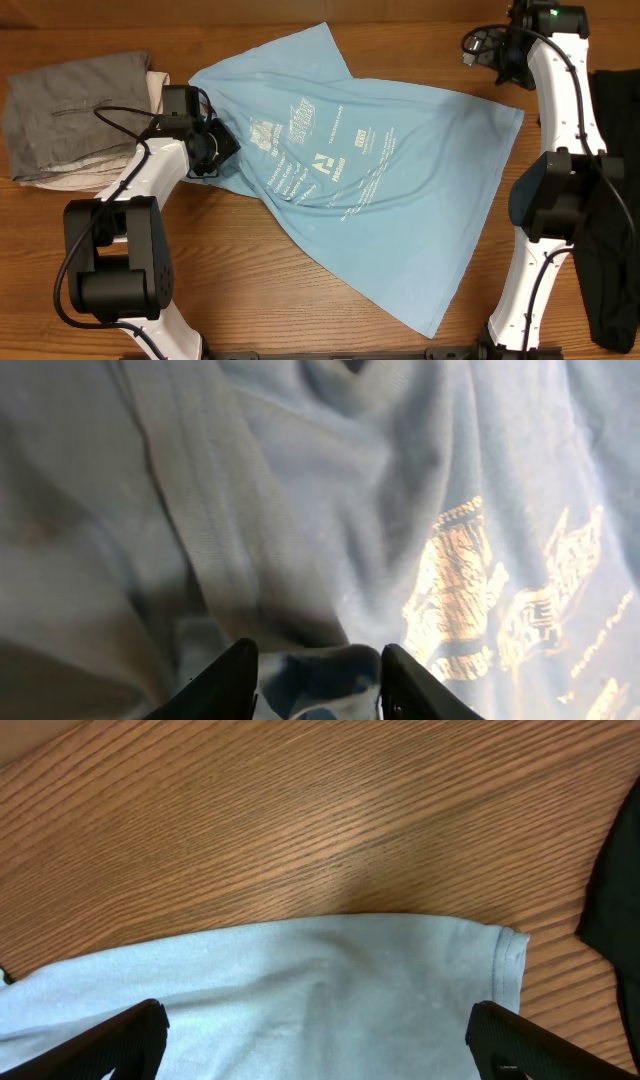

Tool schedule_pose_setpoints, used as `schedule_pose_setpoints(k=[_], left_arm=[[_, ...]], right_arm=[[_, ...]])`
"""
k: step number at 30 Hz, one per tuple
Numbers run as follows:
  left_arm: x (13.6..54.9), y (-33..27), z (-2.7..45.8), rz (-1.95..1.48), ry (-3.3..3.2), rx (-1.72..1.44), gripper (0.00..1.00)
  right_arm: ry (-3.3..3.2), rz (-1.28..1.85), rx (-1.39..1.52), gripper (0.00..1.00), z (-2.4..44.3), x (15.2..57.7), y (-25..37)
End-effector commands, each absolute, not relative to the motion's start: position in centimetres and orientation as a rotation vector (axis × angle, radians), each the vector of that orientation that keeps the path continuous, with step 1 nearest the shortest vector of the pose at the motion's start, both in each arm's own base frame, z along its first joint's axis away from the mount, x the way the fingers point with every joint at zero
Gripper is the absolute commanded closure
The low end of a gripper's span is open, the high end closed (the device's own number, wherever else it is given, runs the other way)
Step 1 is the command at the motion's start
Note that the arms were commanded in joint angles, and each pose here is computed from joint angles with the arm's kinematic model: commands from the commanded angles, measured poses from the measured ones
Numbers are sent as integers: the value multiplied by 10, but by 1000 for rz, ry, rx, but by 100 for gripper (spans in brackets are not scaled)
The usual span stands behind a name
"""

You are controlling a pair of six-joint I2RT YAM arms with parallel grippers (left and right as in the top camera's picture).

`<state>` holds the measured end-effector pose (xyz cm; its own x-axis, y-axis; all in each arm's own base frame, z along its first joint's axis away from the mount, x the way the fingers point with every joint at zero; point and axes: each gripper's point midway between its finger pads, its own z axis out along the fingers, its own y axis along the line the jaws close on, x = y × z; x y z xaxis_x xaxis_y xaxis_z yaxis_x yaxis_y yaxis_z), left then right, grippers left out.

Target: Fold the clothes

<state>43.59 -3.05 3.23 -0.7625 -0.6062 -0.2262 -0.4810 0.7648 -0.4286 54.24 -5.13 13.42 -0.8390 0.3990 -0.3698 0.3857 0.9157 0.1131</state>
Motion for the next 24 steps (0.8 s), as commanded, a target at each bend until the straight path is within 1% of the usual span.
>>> schedule_pose_setpoints(k=[1,9,11,16,19,22,24], left_arm=[[432,-40,27,-542,2634,-829,56],[431,-48,27,-545,2647,-808,55],[430,-53,27,-547,2654,-792,57],[429,-61,27,-544,2663,-769,70],[429,-60,27,-544,2664,-771,82],[428,-58,31,-539,2661,-763,91],[427,-56,34,-528,2658,-770,92]], right_arm=[[2652,49,579,0,147,545,-54],[2652,49,579,0,147,545,-54],[2652,49,579,0,147,545,-54],[2652,49,579,0,147,545,-54],[2652,49,579,0,147,545,-54],[2652,50,579,0,147,545,-54],[2652,49,579,0,147,545,-54]])
